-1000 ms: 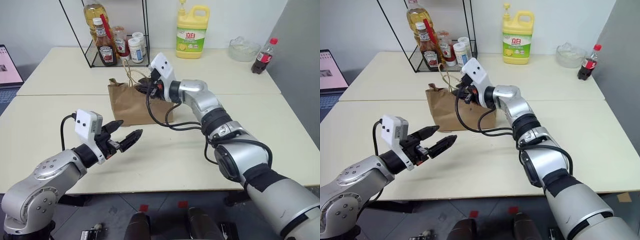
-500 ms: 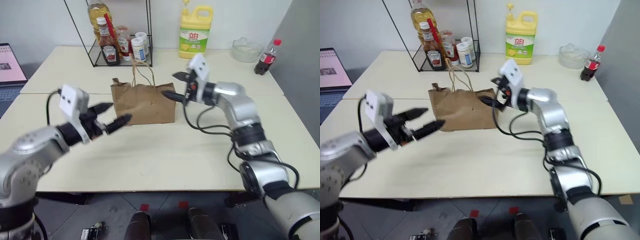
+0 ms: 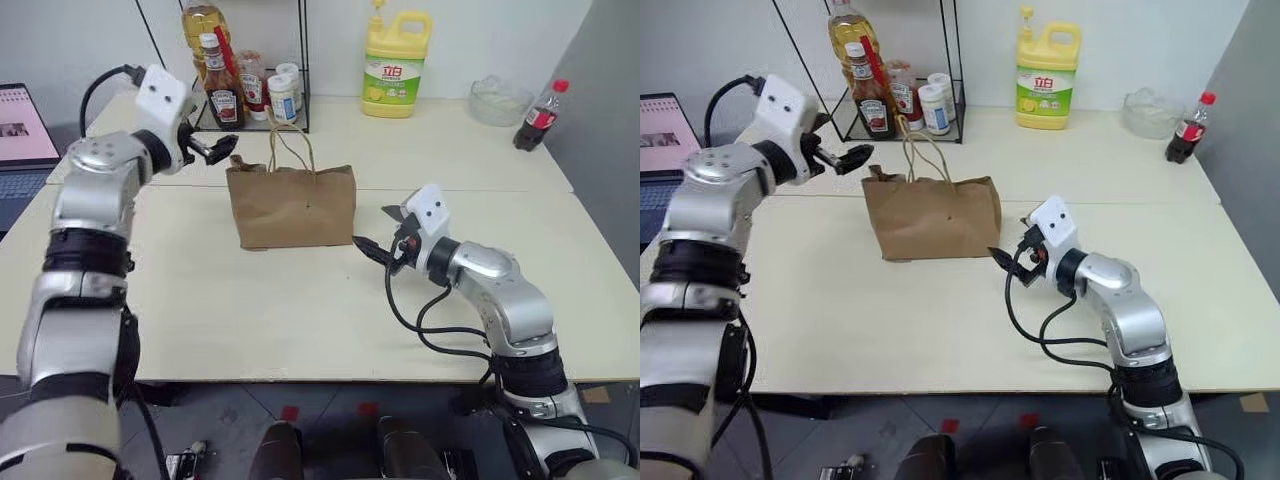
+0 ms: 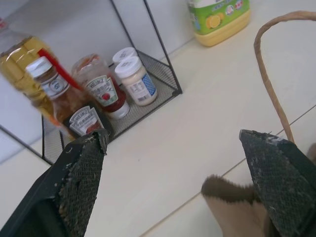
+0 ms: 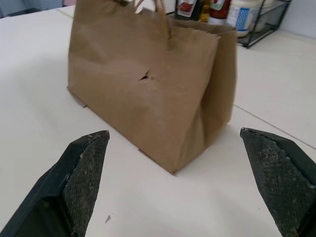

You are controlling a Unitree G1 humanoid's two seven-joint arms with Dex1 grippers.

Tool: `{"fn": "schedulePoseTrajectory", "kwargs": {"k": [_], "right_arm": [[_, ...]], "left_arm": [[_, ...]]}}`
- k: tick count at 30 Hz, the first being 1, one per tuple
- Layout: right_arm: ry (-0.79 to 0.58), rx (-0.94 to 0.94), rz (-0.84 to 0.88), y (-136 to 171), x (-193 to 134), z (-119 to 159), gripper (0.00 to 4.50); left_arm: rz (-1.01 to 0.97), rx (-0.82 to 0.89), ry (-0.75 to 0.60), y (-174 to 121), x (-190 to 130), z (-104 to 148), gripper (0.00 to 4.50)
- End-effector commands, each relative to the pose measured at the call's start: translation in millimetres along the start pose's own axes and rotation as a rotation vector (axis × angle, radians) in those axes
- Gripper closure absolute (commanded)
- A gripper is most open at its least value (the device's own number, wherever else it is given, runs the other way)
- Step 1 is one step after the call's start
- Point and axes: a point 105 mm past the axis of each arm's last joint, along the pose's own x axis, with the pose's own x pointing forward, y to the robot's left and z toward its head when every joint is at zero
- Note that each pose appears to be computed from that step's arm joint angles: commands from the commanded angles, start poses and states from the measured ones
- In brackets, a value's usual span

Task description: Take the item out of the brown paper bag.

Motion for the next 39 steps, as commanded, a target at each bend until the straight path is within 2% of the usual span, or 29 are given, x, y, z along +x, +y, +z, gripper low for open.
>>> {"fn": "schedulePoseTrajectory", "kwargs": {"k": [1, 8, 17, 26, 31, 39], "right_arm": [[-0.064, -0.001, -0.041, 2, -6, 16, 0.04], [-0.055, 0.004, -0.088, 1, -11, 13, 0.04], [-0.046, 0.020, -0.116, -7, -12, 7, 0.04], [-0.031, 0.010, -0.170, -41, -9, 1, 0.04], [-0.030, -0.002, -0.195, -56, -8, 0, 0.04], [-0.035, 0.010, -0.190, -56, -4, -4, 0.04]], "left_arm": [[-0.030, 0.135, 0.045, -4, 12, 4, 0.00], [-0.170, 0.242, 0.186, -23, 20, -10, 0.00], [-0.472, 0.220, 0.160, -41, 2, 5, 0.00], [-0.728, 0.265, 0.222, -63, -51, -3, 0.00], [-0.843, 0.226, 0.288, -97, -94, -14, 0.00], [-0.936, 0.169, 0.308, -145, -133, -9, 0.00]]}}
